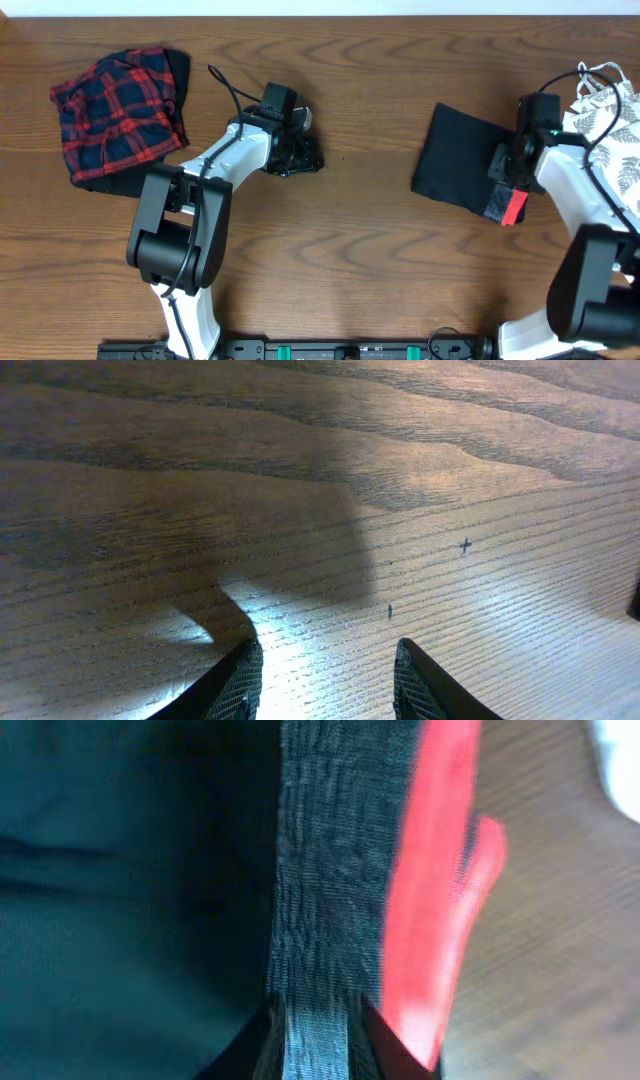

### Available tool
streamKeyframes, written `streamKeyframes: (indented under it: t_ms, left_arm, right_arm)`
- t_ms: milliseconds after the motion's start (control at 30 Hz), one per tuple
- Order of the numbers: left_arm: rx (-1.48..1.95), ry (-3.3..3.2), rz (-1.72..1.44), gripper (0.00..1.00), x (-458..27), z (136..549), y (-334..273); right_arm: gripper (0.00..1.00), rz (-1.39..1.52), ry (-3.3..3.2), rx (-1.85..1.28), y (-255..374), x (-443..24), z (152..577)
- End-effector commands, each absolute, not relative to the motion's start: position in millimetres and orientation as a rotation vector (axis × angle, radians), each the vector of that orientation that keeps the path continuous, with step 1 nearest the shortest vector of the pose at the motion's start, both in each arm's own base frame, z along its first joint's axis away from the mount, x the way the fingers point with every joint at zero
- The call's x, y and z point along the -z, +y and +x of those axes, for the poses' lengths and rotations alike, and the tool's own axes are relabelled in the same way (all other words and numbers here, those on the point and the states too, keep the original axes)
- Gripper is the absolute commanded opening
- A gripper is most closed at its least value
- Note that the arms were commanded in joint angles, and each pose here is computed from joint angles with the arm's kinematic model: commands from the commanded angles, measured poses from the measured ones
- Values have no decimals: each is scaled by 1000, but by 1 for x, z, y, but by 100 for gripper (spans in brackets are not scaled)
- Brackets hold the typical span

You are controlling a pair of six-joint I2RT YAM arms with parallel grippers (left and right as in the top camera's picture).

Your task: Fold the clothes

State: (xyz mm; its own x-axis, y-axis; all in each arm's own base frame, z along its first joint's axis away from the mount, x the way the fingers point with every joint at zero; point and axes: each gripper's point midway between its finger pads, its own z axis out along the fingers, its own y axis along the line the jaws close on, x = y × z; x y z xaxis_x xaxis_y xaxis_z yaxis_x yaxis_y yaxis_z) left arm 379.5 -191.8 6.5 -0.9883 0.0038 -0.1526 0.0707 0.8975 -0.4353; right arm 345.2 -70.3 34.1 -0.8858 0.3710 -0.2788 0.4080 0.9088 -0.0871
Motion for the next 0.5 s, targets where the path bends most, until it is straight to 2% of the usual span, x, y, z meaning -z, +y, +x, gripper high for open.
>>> streamKeyframes:
  t_ms: [0, 67, 200, 300, 467]
  left_arm:
    - [643, 2956, 37, 44, 5, 375, -185]
    - [643, 2956, 37, 44, 5, 375, -185]
    - [641, 2963, 35, 44, 5, 373, -184]
    - [640, 2966, 35, 44, 5, 372, -184]
    - [640, 2967, 34, 44, 5, 372, -184]
  right_arm:
    - [28, 515, 2842, 199, -72, -7, 352]
    - [35, 483, 2818, 200, -73, 2, 364]
    - [35, 398, 2769, 145, -69, 19, 389]
    - [37, 226, 2749, 4, -46, 29, 406]
    - [41, -4, 2736, -70, -11, 37, 415]
